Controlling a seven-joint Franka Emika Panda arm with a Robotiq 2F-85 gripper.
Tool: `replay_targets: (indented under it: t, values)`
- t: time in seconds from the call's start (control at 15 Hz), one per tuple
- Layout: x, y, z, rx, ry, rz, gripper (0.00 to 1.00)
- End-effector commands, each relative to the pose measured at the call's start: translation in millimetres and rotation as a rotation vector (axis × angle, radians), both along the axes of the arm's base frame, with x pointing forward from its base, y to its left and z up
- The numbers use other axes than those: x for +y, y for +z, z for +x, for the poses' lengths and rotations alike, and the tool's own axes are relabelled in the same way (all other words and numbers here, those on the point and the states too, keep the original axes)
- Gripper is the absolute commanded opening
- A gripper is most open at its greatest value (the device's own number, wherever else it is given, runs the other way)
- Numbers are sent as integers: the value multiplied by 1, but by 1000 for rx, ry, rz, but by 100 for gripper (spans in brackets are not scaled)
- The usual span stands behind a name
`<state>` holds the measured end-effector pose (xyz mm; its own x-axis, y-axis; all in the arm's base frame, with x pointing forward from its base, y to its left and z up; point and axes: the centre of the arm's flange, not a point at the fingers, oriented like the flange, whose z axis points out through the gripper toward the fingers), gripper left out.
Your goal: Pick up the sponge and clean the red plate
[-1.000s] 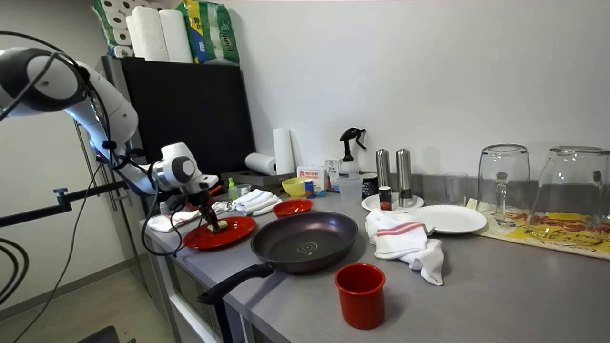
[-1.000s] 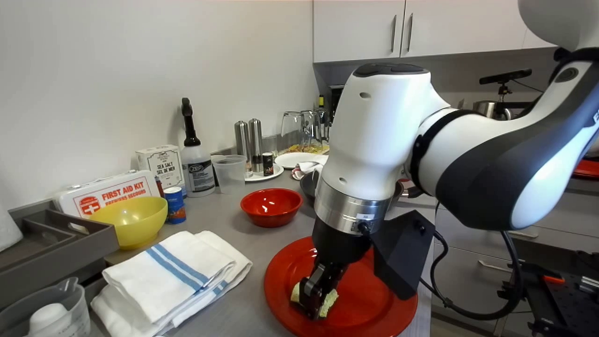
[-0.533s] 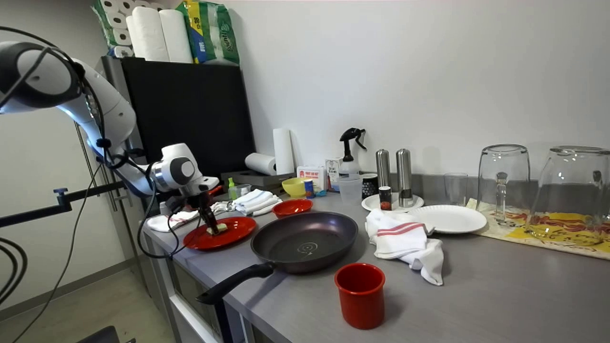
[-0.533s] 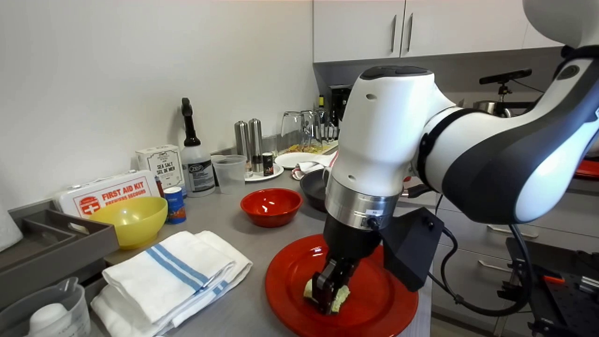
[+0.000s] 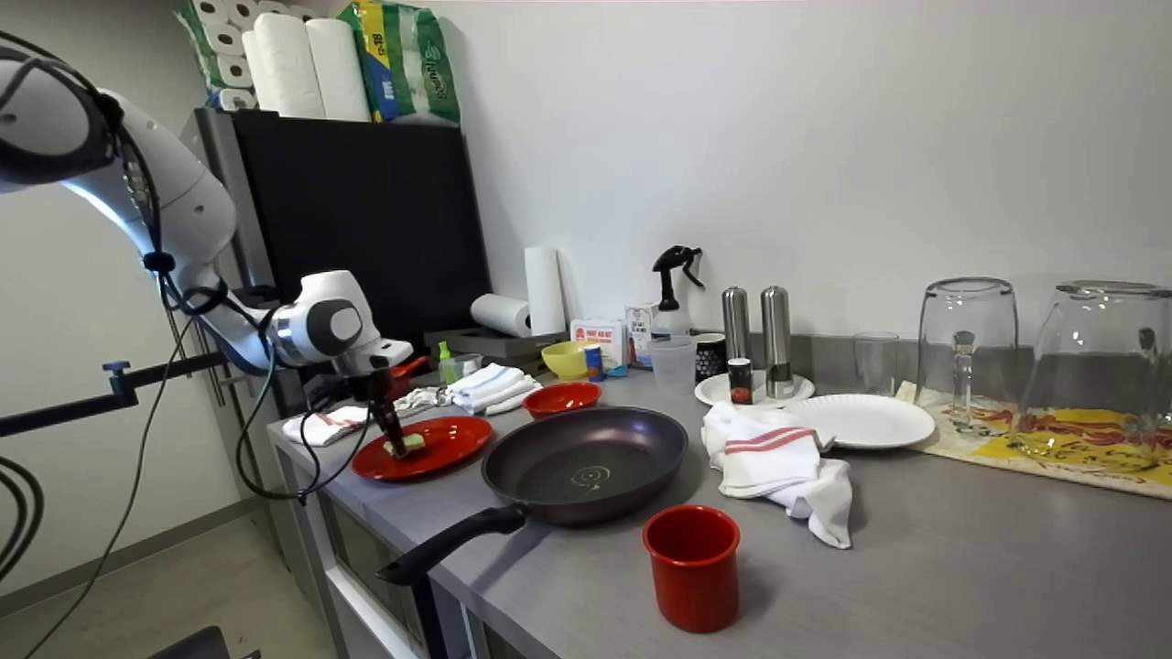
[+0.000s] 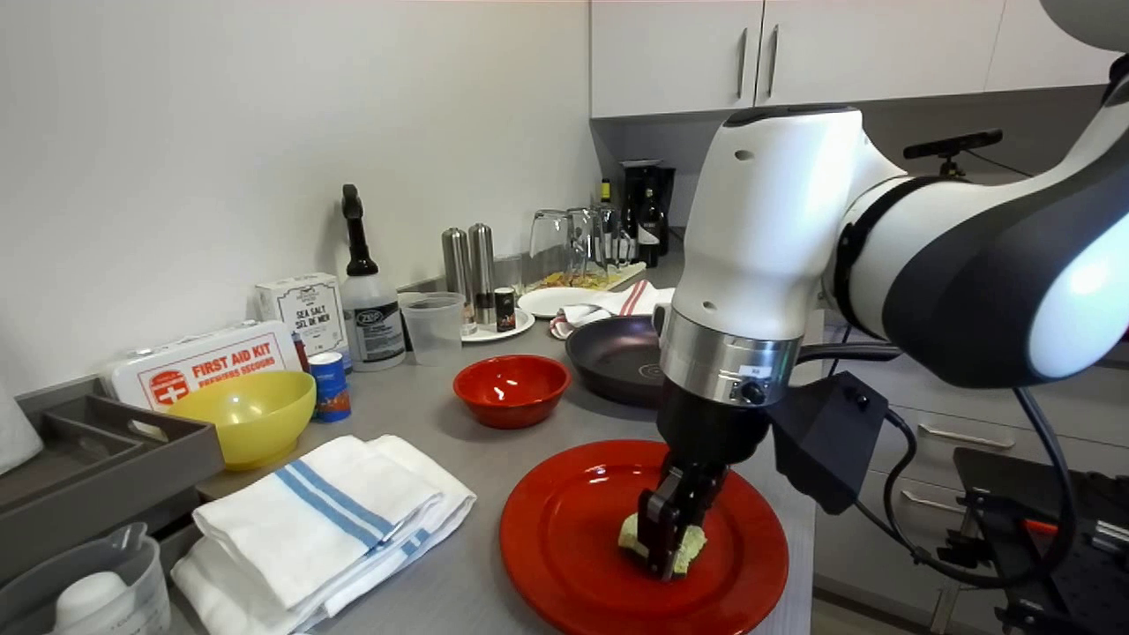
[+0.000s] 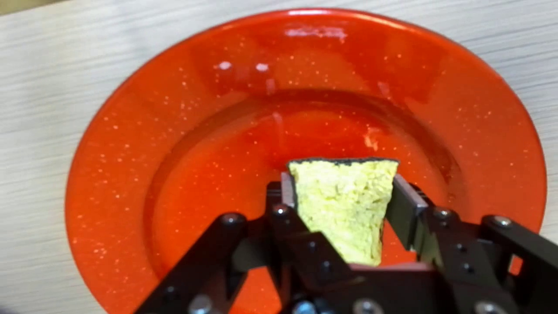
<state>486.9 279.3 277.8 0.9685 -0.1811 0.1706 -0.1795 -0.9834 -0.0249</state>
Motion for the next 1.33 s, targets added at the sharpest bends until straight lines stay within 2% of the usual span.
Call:
replay_targets:
  t: [0.0,0.67,1.27]
  values:
    - [-16,12,-15,16,-12,7,27]
    - [-45,-8,-12,59,-78,-26,27]
    - [-46,-15,29,-2,-81,-84,27]
